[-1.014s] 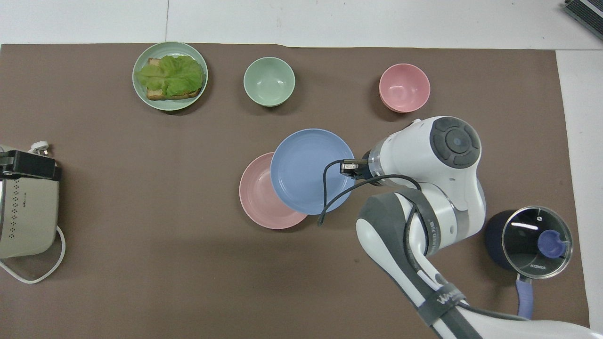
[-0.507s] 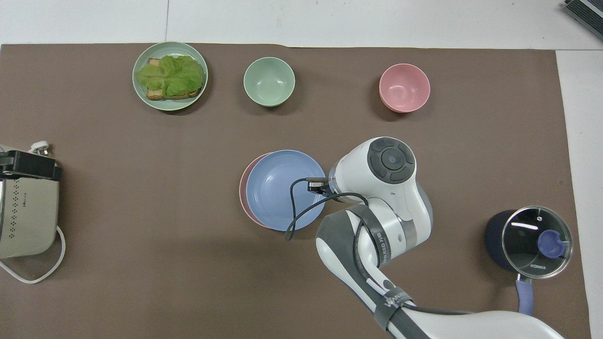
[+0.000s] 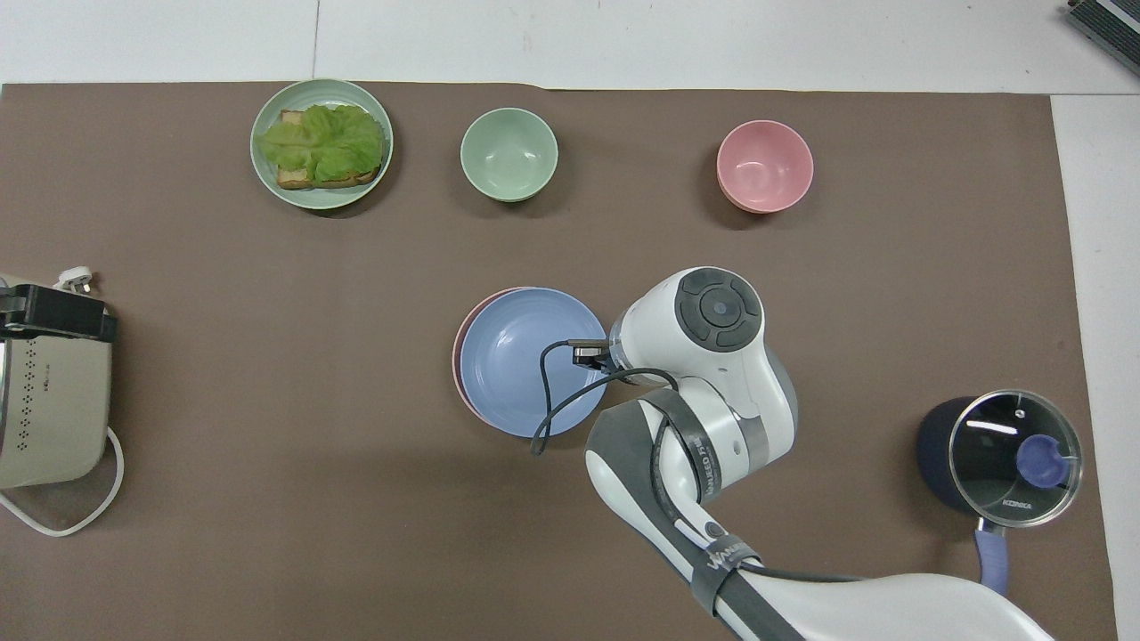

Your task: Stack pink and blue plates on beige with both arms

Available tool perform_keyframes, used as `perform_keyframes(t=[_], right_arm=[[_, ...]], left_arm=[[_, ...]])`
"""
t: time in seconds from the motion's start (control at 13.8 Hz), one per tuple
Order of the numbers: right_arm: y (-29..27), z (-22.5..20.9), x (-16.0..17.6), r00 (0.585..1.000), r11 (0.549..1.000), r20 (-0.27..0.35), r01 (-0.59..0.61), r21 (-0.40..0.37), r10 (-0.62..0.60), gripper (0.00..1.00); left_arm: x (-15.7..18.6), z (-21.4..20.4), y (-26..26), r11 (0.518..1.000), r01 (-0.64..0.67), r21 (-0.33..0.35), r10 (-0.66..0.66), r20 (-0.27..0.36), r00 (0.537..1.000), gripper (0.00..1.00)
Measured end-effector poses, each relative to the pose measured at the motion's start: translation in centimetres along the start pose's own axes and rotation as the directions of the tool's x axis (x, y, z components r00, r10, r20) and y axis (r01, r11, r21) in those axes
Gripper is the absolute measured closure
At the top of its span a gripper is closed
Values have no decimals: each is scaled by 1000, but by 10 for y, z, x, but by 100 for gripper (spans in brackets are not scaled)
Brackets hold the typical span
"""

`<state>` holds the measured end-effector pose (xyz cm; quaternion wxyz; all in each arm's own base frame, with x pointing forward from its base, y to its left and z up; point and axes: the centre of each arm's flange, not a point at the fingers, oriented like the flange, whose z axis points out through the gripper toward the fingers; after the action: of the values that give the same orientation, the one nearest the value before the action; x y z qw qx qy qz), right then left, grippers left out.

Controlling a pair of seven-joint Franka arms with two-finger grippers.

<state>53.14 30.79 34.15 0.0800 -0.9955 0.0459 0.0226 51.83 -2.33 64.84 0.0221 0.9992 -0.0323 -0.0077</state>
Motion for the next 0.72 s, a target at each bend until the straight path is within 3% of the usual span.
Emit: perform_keyframes(t=[0.72], right_arm=[[-5,7,-1,1000,1000,-12,8,8,-7,96]], left_arm=[[0,0,0,1000,0,0,0,0,1000,0]])
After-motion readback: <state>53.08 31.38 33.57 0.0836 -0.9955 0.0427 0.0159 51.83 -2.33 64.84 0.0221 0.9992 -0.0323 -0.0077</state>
